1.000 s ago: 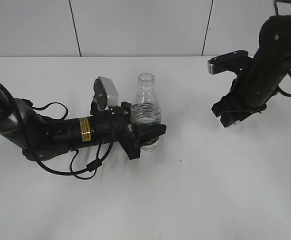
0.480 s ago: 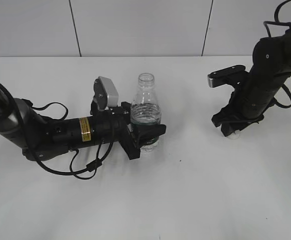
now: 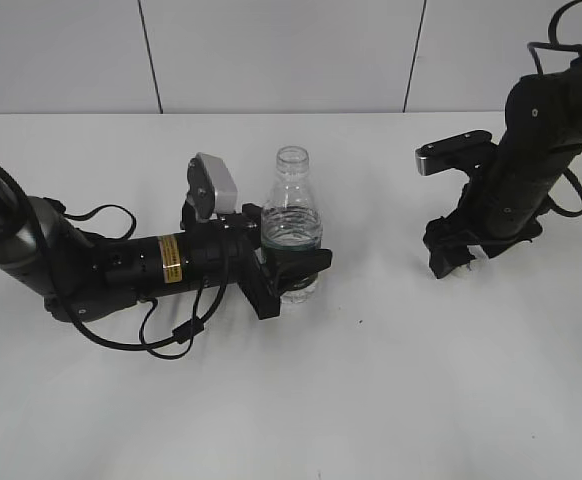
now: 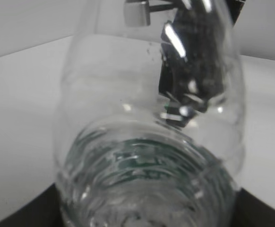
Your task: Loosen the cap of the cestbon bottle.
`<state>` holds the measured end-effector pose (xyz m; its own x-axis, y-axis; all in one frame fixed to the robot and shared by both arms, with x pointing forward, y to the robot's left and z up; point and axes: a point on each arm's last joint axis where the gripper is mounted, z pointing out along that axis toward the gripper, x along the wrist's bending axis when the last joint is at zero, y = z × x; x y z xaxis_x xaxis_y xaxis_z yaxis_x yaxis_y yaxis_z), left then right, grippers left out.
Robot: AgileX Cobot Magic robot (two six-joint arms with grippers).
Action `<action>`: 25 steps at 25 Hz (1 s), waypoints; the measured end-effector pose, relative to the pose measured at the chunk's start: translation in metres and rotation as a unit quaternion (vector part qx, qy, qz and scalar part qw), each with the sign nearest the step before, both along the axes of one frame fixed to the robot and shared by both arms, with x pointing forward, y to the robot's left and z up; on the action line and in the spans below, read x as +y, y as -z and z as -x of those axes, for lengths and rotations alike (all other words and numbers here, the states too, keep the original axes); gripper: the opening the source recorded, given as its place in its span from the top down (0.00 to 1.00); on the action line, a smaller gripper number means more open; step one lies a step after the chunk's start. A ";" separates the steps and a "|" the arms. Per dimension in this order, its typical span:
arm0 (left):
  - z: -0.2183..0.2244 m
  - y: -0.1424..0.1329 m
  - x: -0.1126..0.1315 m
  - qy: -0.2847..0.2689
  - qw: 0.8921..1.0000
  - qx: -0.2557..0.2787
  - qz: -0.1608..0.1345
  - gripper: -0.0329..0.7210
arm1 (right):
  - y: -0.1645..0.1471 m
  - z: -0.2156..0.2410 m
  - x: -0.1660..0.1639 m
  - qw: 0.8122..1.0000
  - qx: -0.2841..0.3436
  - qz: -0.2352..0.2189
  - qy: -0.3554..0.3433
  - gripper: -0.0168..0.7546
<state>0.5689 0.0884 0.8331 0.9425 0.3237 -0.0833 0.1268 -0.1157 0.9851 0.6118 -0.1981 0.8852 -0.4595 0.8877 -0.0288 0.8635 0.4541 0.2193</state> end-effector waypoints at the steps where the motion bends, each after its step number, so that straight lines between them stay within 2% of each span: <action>1: 0.000 0.000 0.000 0.000 1.000 0.000 0.000 0.42 | 0.000 0.000 0.000 1.000 0.001 0.000 0.000 0.17; 4: 0.000 0.000 0.000 0.000 1.000 0.000 0.000 0.42 | 0.000 0.000 0.000 1.000 0.003 0.001 0.000 0.25; 7: 0.000 0.000 0.000 0.000 1.000 0.000 0.000 0.39 | 0.000 0.001 0.000 1.000 0.004 0.001 0.000 0.26; 13: 0.001 -0.001 0.000 0.004 1.000 -0.002 -0.001 0.22 | 0.000 0.001 0.000 1.000 0.006 0.002 -0.001 0.27; 15: 0.000 -0.006 -0.001 0.006 1.000 -0.009 0.001 0.19 | 0.000 0.001 -0.001 1.000 0.006 0.004 -0.002 0.27; 18: -0.001 -0.019 -0.001 0.005 1.000 -0.010 0.012 0.18 | 0.000 0.001 -0.001 1.000 0.005 0.006 -0.004 0.27; 25: -0.003 -0.053 -0.002 -0.003 0.998 0.034 0.055 0.18 | 0.000 0.001 -0.001 1.000 0.005 0.006 -0.005 0.27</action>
<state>0.5723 0.0859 0.8858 0.9317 0.3137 -0.1832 0.1947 -0.0056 0.9808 0.6109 -0.1990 0.8850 -0.4684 0.8828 -0.0355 0.8612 0.4651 0.2051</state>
